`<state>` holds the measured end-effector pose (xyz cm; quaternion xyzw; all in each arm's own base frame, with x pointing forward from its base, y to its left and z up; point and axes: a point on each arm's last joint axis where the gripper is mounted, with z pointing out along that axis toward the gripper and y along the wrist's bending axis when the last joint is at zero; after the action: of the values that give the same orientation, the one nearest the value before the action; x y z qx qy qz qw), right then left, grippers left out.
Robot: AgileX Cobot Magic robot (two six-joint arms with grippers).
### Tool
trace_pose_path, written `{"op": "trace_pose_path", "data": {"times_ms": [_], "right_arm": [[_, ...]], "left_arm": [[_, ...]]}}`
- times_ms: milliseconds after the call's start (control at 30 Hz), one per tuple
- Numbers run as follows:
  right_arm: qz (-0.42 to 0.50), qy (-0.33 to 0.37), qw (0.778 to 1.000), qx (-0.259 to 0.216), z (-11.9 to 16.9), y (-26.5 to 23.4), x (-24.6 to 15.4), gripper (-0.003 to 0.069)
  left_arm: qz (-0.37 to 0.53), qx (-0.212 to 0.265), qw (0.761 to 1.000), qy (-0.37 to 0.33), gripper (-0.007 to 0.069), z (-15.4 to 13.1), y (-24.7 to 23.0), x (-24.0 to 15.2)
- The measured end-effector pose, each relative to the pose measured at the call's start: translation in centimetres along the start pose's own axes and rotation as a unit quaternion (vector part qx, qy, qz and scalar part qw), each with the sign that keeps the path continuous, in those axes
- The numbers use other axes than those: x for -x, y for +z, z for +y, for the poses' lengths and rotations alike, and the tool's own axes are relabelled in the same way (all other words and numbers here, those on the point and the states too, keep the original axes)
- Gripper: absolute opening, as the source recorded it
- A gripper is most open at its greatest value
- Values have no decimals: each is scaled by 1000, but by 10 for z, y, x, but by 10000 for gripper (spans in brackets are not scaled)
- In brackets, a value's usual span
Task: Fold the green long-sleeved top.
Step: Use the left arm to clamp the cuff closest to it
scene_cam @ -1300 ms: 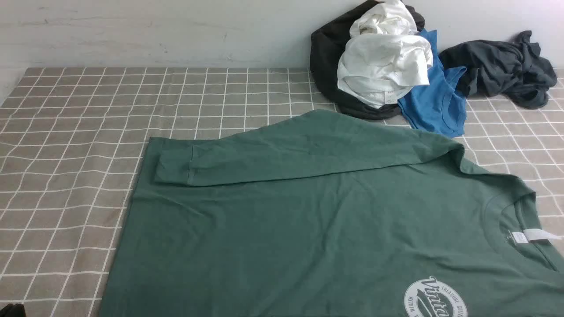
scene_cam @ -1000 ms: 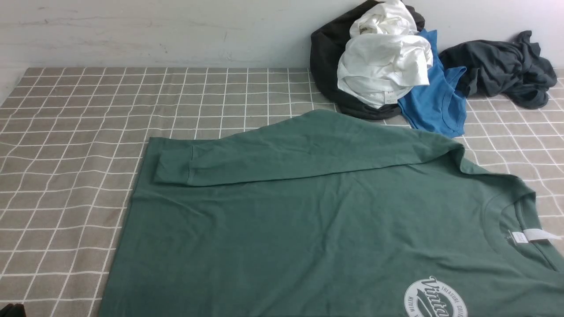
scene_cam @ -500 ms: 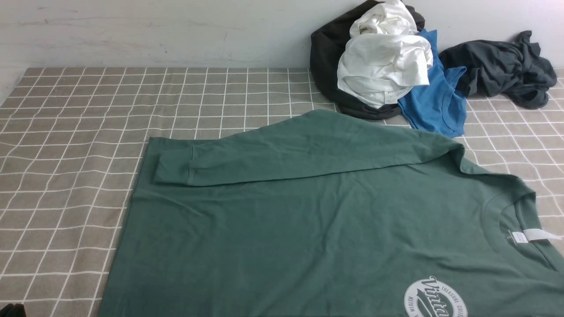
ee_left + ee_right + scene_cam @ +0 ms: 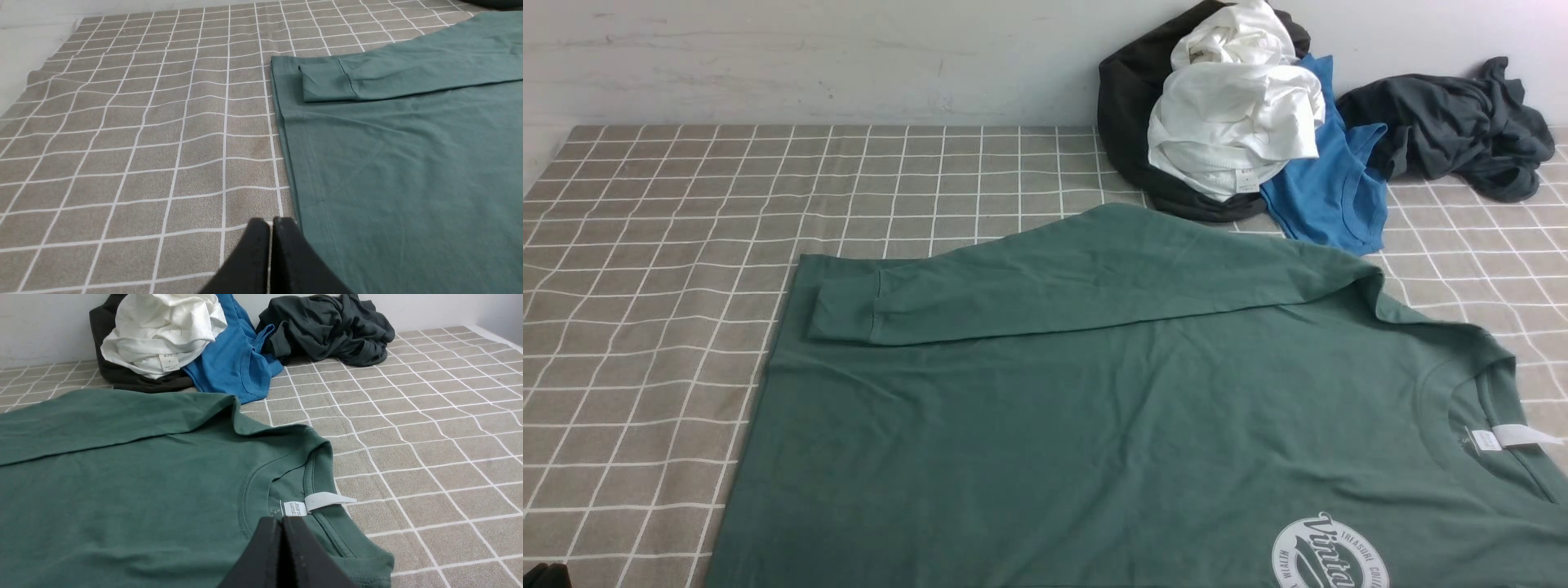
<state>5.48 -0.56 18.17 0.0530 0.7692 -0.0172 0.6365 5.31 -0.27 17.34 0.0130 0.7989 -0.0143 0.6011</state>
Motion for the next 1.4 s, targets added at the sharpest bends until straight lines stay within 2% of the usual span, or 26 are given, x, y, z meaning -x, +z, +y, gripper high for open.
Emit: {"op": "trace_pose_path", "data": {"times_ms": [133, 200, 233, 300, 333, 367, 400, 433, 467, 533, 567, 600, 667, 767, 800, 933, 1000, 1067, 1100, 1200, 1233, 1267, 1300, 1333, 1400], "right_arm": [[0, 7, 1000, 0, 0, 0, 0, -15], [0, 12, 1000, 2, 0, 0, 0, -15], [1, 27, 1000, 6, 1, 0, 0, -15], [2, 78, 997, 19, 3, 0, 0, -15], [0, 79, 996, 33, 4, 0, 0, -15], [1, 131, 990, 45, 6, 0, 0, -15], [6, 195, 980, 47, 9, 0, 0, -15], [7, 207, 977, 49, 9, 0, 0, -15], [12, 292, 954, 69, 13, -1, 1, -15], [16, 380, 920, 92, 16, -1, 3, -15], [16, 387, 917, 94, 17, -2, 4, -15], [17, 427, 898, 105, 18, -2, 6, -15], [16, 445, 889, 111, 19, -2, 6, -15], [8, 447, 888, 111, 19, -2, 8, -15], [5, 446, 888, 110, 18, -2, 8, -15], [-22, 444, 890, 100, 14, -2, 11, -15], [-43, 432, 896, 93, 12, -2, 14, -15], [-54, 396, 913, 87, 11, -2, 15, -15], [-56, 389, 915, 88, 11, -2, 16, -15], [-74, 301, 947, 90, 12, -6, 40, -15], [-75, 295, 948, 90, 12, -6, 42, -15], [-78, 271, 955, 88, 13, -6, 51, -15], [-82, 229, 966, 86, 14, -6, 70, -15], [-89, 199, 972, 85, 15, -5, 85, -15], [-81, 139, 983, 91, 19, 0, 115, -15]], "left_arm": [[-2, -1, 1000, -6, -7, 0, 0, 0], [-4, -7, 999, -33, -7, -1, 0, 1], [-4, -20, 996, -89, -7, -3, 0, 1], [-3, -48, 974, -220, -7, -8, 0, 3], [-3, -52, 972, -229, -7, -9, 0, 3], [1, -78, 937, -341, -7, -13, -1, 5], [6, -97, 905, -414, -7, -16, -2, 6], [6, -97, 904, -417, -7, -16, -2, 6], [11, -115, 871, -477, -7, -19, -2, 8], [14, -128, 850, -512, -7, -21, -3, 10], [14, -129, 848, -513, -7, -21, -3, 10], [13, -133, 841, -525, -7, -22, -3, 11], [11, -137, 832, -538, -7, -22, -3, 11], [10, -143, 823, -550, -7, -22, -4, 13], [9, -145, 825, -546, -7, -23, -4, 13], [-22, -172, 878, -446, -7, -26, -14, 34], [-55, -196, 913, -354, -7, -29, -28, 57], [-58, -211, 936, -275, -7, -34, -37, 76], [-59, -209, 938, -268, -7, -34, -37, 78], [22, -199, 968, -155, -7, -36, -33, 108], [34, -196, 969, -148, -7, -36, -31, 106], [73, -187, 974, -109, -7, -35, -27, 114], [117, -155, 979, -56, -7, -32, -21, 126], [158, -163, 974, -24, -7, -30, -15, 129], [247, -140, 958, 50, -7, -23, -2, 140]]}}
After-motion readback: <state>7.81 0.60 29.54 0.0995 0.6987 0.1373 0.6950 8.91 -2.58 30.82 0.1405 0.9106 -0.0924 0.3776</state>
